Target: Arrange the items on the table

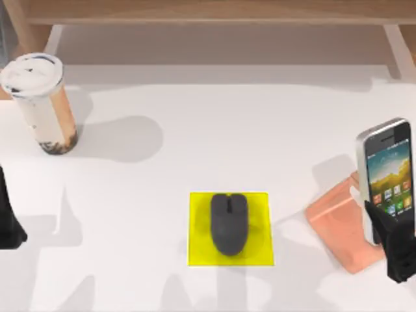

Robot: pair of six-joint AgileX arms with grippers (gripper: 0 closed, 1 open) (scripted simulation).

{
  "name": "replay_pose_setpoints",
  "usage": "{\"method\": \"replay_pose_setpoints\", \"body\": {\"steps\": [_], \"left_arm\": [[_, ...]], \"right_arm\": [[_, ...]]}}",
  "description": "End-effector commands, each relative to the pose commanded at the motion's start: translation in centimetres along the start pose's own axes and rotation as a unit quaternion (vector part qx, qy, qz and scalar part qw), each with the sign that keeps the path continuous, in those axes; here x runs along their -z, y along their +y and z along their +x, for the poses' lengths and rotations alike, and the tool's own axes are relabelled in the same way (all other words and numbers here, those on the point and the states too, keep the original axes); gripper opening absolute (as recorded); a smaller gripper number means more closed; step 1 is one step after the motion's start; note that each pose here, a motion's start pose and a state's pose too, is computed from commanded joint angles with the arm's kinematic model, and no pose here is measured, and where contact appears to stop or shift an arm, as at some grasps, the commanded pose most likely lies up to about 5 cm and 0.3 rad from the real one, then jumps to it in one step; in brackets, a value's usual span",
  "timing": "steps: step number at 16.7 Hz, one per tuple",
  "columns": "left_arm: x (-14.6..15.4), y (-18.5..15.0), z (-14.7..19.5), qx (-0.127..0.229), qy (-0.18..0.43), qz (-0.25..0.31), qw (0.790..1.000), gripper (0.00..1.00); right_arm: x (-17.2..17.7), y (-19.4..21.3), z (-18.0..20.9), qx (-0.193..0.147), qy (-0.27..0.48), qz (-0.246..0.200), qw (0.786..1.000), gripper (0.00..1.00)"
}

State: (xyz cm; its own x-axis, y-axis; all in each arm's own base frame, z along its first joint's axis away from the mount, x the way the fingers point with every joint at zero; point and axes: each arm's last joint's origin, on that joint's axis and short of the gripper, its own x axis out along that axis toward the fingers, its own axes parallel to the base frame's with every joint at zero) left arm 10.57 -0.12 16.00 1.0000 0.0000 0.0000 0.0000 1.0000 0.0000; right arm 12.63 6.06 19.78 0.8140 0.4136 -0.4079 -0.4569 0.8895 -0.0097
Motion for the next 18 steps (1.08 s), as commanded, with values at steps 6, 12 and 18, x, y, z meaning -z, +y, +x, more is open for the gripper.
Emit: {"method": "replay_pose_setpoints", "body": {"steps": [6,12,18], "left_arm": [[0.0,0.0,0.0,0.0,0.0,0.0,1.0,1.0],[0.0,0.0,0.0,0.0,0.0,0.0,1.0,1.0],[0.0,0.0,0.0,0.0,0.0,0.0,1.0,1.0]], "right_arm": [[1.8,-1.9,-1.3,0.08,-0.074,0.029,0.994,1.0],[4.6,-4.0,-2.5,0.197,-0.176,0.051,0.963,1.0],[5.4,-4.5,-2.7,0.229,-0.202,0.054,0.951,1.0]]}}
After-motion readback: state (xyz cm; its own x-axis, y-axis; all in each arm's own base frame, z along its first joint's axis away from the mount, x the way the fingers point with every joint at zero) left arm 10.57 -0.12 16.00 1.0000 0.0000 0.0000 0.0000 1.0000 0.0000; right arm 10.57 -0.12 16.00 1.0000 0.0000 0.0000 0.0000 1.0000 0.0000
